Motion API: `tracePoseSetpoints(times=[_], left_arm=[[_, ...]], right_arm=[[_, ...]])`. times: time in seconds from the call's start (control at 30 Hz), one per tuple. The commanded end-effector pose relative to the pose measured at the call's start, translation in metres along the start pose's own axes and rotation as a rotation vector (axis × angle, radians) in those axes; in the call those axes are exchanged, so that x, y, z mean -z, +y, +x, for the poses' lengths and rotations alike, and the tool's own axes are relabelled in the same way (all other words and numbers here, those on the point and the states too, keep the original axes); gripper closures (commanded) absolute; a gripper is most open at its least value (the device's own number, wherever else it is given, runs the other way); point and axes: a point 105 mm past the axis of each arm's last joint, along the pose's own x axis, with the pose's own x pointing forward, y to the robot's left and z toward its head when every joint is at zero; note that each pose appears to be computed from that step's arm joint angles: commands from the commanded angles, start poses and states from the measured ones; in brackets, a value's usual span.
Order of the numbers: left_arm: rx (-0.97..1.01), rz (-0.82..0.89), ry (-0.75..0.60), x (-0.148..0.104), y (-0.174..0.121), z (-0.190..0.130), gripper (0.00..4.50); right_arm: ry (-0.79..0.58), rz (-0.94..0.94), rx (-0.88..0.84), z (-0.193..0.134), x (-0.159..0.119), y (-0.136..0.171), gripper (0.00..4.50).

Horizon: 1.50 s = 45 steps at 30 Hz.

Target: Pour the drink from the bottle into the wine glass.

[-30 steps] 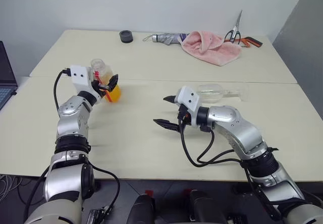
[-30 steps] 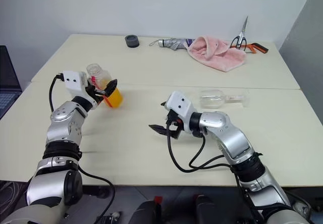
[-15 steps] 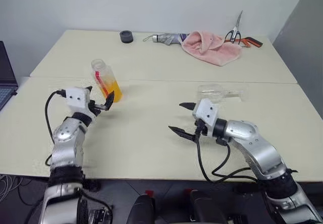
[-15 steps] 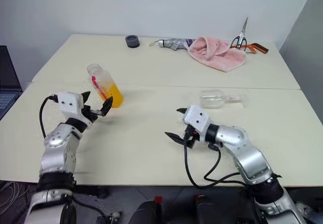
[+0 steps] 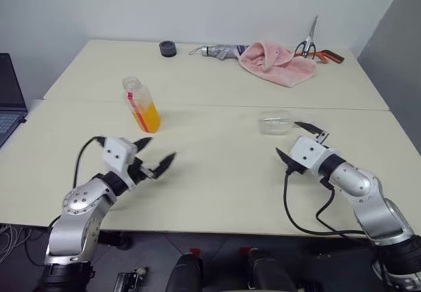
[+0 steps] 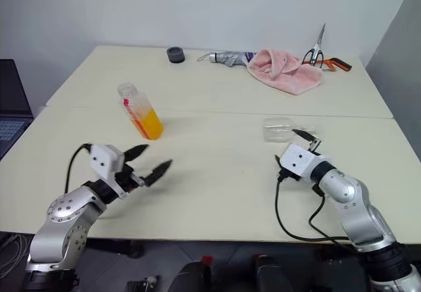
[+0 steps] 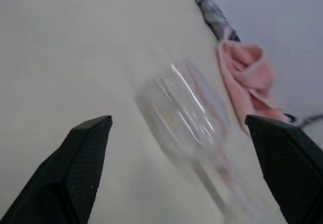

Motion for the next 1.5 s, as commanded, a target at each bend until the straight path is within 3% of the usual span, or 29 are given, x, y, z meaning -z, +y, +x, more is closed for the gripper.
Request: tracePoseSetpoints(times=[0.03, 0.17, 0.4, 0.77, 0.9, 1.2, 1.33, 1.43, 1.5], left_arm=[[0.206, 0.067, 0.004, -0.02, -0.022, 0.007, 0.05], [0.315, 0.112, 0.011, -0.032, -0.031, 0.016, 0.05], [0.371, 0.132, -0.023, -0.042, -0.036, 0.03, 0.05], [0.388, 0.123, -0.043, -0.033, -0.038, 0.035, 0.05], [0.388, 0.121, -0.043, -0.03, -0.038, 0.035, 0.0], [0.311, 0.081, -0.049, -0.03, -0.027, 0.029, 0.0], [0.235, 0.046, -0.044, -0.029, -0.015, 0.02, 0.0], [0.185, 0.013, -0.051, -0.031, -0.008, 0.013, 0.0], [0.158, -0.001, -0.051, -0.033, -0.003, 0.008, 0.0]], right_arm=[[0.05, -0.152, 0.085, 0.009, 0.011, -0.015, 0.0], [0.106, -0.377, 0.146, 0.024, 0.027, -0.024, 0.0], [0.149, -0.591, 0.195, 0.05, 0.043, -0.025, 0.0], [0.232, -0.632, 0.246, 0.08, 0.067, -0.033, 0.0], [0.228, -0.617, 0.236, 0.086, 0.067, -0.029, 0.91], [0.156, -0.585, 0.243, 0.099, 0.048, -0.027, 4.27], [0.096, -0.461, 0.295, 0.11, 0.024, -0.037, 4.44], [-0.005, -0.241, 0.315, 0.118, -0.002, -0.035, 4.44], [-0.121, 0.01, 0.295, 0.125, -0.029, -0.025, 4.44]])
